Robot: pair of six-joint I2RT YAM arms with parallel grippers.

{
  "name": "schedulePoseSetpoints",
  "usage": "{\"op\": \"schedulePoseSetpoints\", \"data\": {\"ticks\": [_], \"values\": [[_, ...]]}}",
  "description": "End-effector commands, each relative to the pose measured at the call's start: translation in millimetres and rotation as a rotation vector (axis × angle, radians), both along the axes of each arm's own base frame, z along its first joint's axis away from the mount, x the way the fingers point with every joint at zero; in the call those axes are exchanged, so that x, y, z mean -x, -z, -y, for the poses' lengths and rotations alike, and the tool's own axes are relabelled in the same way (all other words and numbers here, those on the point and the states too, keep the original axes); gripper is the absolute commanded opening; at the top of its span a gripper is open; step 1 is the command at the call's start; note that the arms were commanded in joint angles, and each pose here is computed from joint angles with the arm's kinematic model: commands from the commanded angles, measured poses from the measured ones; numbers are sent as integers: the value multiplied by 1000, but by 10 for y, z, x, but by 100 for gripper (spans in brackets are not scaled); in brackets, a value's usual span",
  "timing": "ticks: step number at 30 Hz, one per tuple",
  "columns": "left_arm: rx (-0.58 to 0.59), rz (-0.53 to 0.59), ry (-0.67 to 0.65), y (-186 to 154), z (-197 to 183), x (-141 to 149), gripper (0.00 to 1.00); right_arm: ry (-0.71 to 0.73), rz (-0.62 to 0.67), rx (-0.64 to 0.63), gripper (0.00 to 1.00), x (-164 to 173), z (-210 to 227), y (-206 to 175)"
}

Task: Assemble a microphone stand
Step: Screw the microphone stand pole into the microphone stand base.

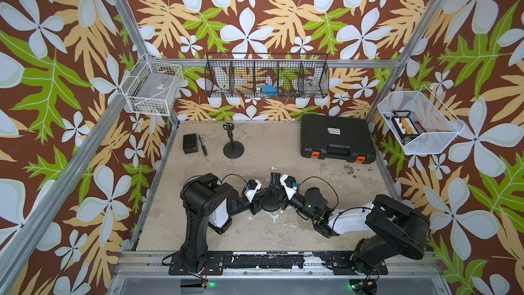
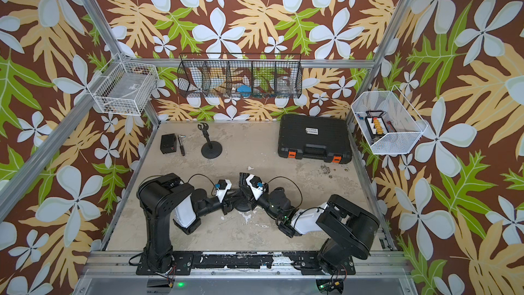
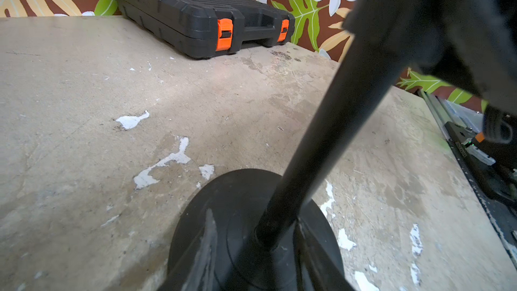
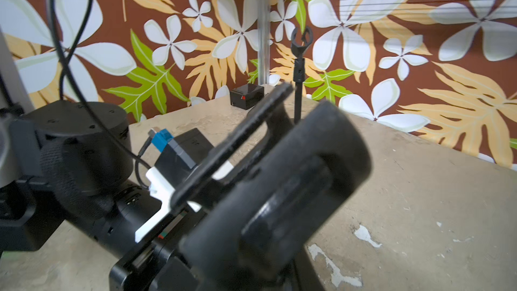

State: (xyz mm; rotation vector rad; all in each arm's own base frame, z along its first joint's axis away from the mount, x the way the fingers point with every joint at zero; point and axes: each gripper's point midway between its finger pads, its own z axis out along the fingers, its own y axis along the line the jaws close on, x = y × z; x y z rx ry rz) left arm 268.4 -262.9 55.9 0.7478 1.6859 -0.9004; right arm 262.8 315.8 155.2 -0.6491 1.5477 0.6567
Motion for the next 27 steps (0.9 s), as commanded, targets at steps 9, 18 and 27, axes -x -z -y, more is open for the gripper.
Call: {"op": "schedulePoseSetpoints", "data": {"ticks": [9,18,27], "values": [[128,175,20,-483,50,-27,20,-8,-153,77,6,0,-71,333],[122,187,32,-473,48,5,36,-68,-140,102,12,10,-215,219],[147,212,18,-620,31,-5,49,-105,-133,89,11,68,-246,260]]}}
